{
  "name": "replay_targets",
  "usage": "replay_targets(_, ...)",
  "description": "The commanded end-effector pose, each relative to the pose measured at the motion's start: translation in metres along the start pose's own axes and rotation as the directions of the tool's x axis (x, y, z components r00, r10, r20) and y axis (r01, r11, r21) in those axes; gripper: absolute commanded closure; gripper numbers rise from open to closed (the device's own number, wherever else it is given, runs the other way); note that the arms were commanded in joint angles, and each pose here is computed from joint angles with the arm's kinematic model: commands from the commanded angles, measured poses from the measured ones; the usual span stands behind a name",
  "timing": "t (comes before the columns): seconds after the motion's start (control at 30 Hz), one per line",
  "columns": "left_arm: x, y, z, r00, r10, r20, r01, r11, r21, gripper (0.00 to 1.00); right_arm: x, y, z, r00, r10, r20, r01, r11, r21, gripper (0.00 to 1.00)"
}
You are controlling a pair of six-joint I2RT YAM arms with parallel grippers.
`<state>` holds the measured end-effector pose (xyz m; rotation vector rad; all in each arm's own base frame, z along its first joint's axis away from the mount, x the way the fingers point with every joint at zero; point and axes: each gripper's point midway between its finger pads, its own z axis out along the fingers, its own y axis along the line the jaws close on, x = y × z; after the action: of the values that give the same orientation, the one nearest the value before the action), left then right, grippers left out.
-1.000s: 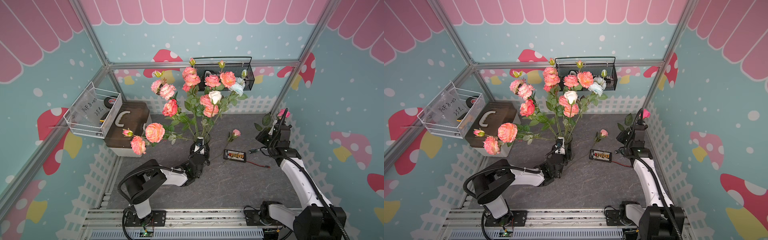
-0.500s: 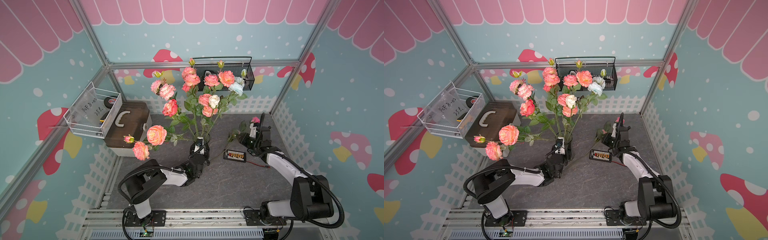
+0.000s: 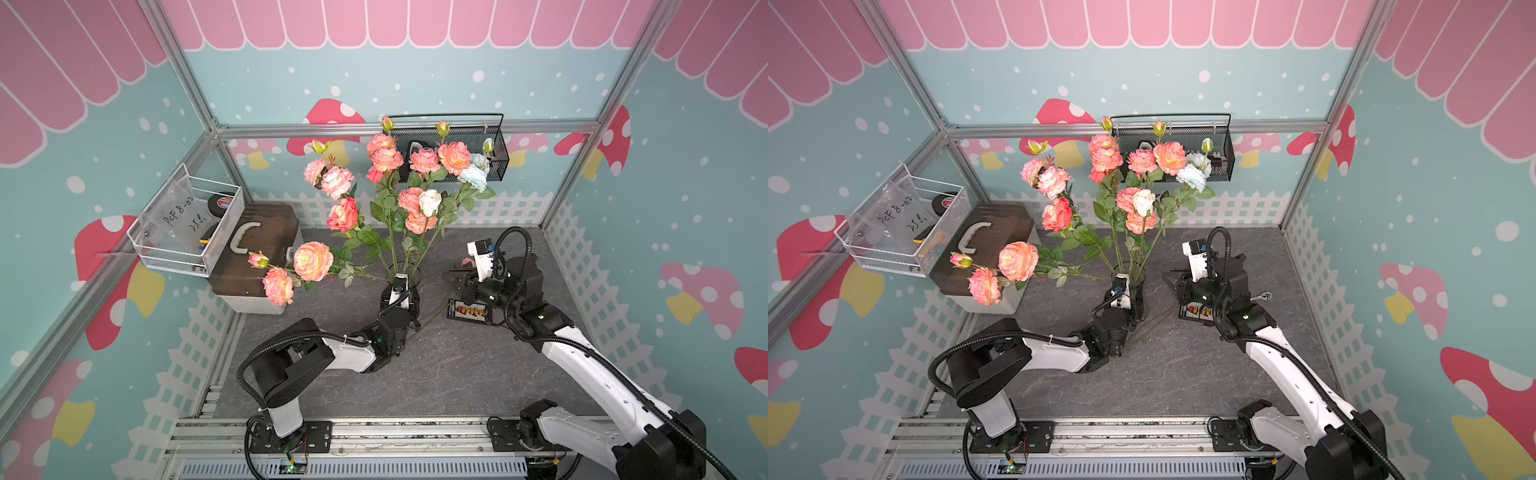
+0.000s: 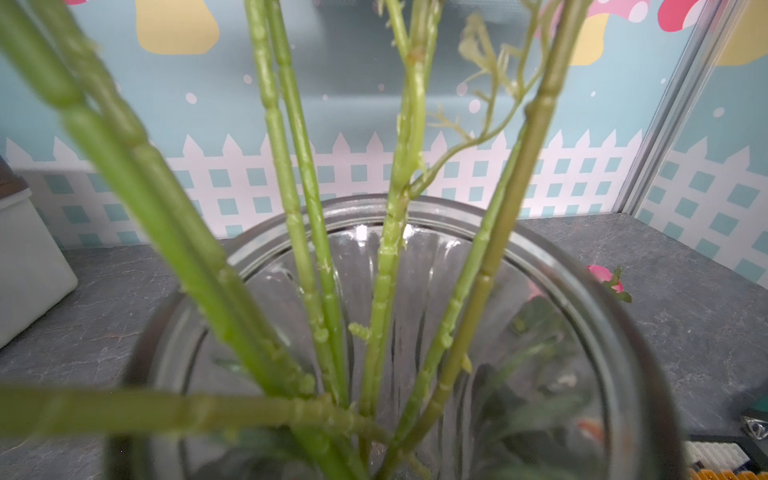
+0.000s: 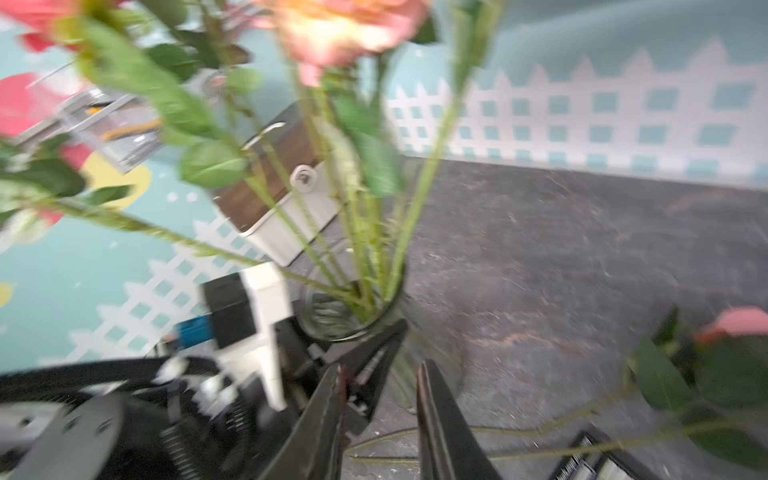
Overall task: Pick out pink flowers from the vase
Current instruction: Pick up the flower from the vase.
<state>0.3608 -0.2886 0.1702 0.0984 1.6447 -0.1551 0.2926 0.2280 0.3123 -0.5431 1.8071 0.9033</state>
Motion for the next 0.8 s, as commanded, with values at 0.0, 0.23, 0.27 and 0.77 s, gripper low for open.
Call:
replay_targets(0.0,0.07,0.004,-0.006,0.974,0.135,-0.183,-0.132,0.991,0.024,1.0,-0.011,0.05,-0.004,0.979,-0.202,-0.023,0.196,0.967,-0.161,0.71)
replay_targets(0.23,0.07,0.004,-0.006,0.974,0.129,-0.187,-0.127,0.992,0.024,1.0,-0.037,0.098,0.03,0.928,-0.372,-0.034,0.35,0.898,-0.265,0.6)
replay_targets(0.27,0.069,0.004,-0.006,0.973,0.131,-0.188,-0.129,0.991,0.024,1.0,-0.035,0.099,0.039,0.919,-0.39,-0.051,0.362,0.889,-0.279,0.59)
replay_targets(0.77,0.071,0.005,-0.007,0.967,0.161,-0.197,-0.157,0.987,0.033,1.0,0.01,0.119,0.112,0.774,-0.593,-0.221,0.498,0.786,-0.366,0.51)
